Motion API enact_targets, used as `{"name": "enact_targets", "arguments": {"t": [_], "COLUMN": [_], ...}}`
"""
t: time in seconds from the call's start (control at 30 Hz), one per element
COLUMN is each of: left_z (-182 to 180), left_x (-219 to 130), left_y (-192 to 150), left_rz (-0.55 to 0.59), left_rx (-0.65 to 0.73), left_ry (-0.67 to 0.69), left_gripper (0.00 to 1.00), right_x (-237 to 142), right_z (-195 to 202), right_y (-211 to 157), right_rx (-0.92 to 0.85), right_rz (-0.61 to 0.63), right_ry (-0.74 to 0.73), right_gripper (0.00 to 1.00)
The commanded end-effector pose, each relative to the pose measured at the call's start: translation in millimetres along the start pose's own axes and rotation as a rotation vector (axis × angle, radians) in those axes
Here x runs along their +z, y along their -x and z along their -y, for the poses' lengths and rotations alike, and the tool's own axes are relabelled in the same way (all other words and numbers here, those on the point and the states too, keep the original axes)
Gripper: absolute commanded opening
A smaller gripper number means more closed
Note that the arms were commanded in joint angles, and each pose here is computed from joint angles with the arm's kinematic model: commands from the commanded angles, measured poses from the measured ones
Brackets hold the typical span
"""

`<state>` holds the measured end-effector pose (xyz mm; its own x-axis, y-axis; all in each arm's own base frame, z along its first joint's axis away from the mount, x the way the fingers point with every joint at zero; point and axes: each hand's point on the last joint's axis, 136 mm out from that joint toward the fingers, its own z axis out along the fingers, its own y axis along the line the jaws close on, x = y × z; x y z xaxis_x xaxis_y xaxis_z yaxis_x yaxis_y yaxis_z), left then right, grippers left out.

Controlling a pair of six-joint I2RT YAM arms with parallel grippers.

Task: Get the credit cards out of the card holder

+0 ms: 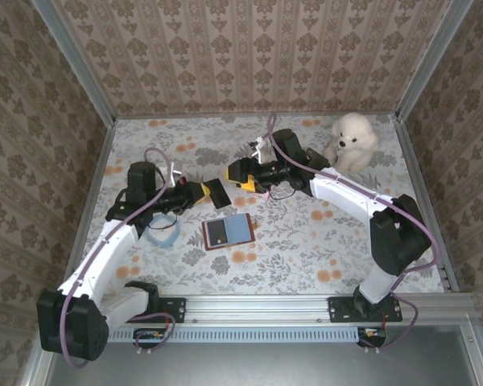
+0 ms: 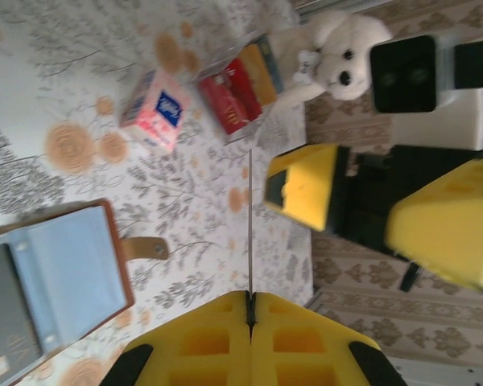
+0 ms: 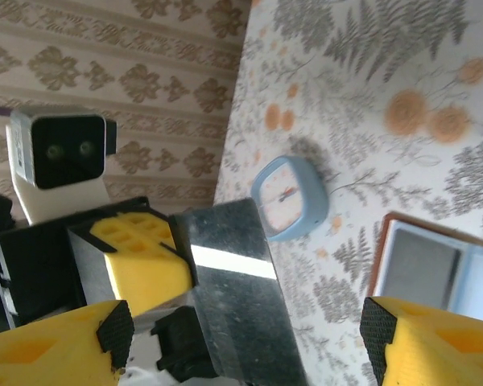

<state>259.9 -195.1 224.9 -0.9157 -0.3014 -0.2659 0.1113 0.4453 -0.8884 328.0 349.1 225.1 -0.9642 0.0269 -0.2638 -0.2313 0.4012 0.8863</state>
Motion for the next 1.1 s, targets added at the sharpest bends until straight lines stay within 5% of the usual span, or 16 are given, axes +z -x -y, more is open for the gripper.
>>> {"name": "enact_targets", "arguments": {"t": [0.0, 0.3, 0.67, 0.73, 0.87, 1.07], "left_z": [38, 60, 66, 60, 26, -24], "left_x": [-9, -17, -15, -17, -20, -17], "left_y": [9, 14, 20, 21, 21, 33], "left_rz": [0.030, 0.059, 0.038, 0.045, 0.058, 0.057], "left_rx": [0.020, 0.021, 0.001, -0.012, -0.008, -0.030], "left_ry": [-0.128, -0.200, -0.195, -0.145, 0.069, 0.229], "left_gripper": [0.00, 0.00, 0.00, 0.13, 0.56, 0.83], "right_x": [2, -9, -13, -15, -31, -74], "right_z": [-22, -62, -52, -44, -16, 32], "right_y": [-8, 2, 4, 7, 20, 49], "right_rx": [-0.007, -0.029, -0.019, -0.027, -0.136, -0.311], "right_rz": [-0.072, -0.072, -0.043, -0.027, 0.040, 0.141], "right_ry": [0.127, 0.333, 0.293, 0.251, 0.043, -0.310], "right_gripper": [0.77, 0.52, 0.02, 0.00, 0.00, 0.00]}}
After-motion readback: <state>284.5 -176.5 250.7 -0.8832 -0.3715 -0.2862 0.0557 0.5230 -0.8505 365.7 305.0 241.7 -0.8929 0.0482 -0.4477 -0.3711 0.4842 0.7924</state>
